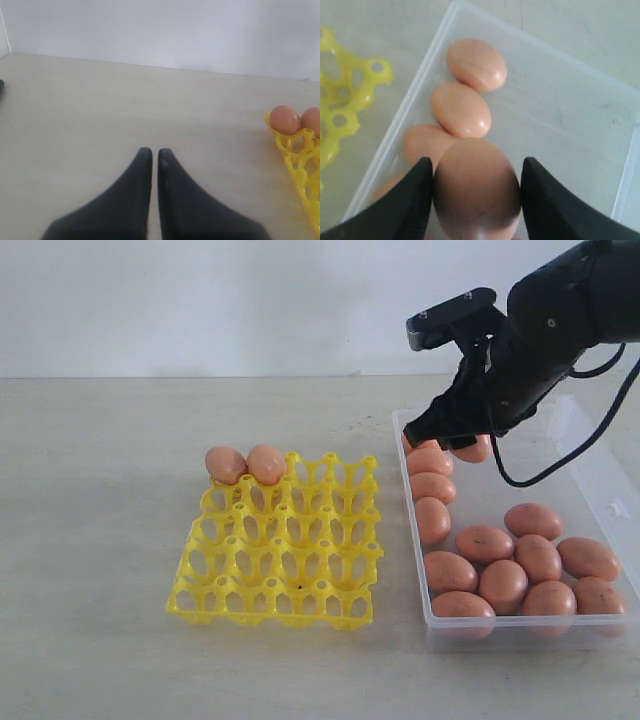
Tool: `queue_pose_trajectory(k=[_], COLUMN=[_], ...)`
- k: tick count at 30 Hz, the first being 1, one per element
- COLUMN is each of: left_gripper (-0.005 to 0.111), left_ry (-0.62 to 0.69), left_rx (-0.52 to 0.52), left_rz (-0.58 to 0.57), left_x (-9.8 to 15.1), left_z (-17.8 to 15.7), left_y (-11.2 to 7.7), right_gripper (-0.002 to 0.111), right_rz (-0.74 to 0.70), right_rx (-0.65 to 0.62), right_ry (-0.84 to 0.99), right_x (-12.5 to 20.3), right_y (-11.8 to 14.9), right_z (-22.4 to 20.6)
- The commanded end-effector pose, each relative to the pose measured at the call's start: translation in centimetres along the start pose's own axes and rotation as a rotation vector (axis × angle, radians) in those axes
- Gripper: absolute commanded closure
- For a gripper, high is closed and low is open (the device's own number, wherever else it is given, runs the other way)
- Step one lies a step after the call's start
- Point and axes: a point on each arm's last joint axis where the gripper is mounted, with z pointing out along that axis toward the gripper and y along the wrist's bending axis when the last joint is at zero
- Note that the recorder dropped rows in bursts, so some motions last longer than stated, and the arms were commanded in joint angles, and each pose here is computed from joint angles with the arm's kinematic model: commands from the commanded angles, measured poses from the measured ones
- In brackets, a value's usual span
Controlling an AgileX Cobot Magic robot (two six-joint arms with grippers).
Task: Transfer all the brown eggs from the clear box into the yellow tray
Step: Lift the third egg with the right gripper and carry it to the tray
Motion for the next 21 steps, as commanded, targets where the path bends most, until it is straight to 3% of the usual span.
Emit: queue_pose_trajectory(k=[1,10,15,21], left_gripper=[0.103,0.103,0.103,0.103], left_ry=[-0.008,-0.004,-0.004,-0.004], left_rx=[-0.003,-0.003,-0.003,-0.003], left_rz=[0.003,0.003,0.003,0.003], left_x=[0.0,0.1,0.1,0.1], left_z=[0.0,0.0,0.0,0.0], left_y=[0.0,0.0,0.0,0.0], right_gripper=[0.107,0.109,0.109,0.109], right_rz=[0.039,0.165,0.195,0.342], right_rx=[-0.021,-0.115,-0.169,-0.458], right_ry=[-0.132,-0.474,-0.719,-1.057], right_x=[-1.3,-2.8,-1.8,1.4], right_y=[-0.2,0.4,2.0,4.4], right_z=[-1.1,-2.6,-2.3,-2.0])
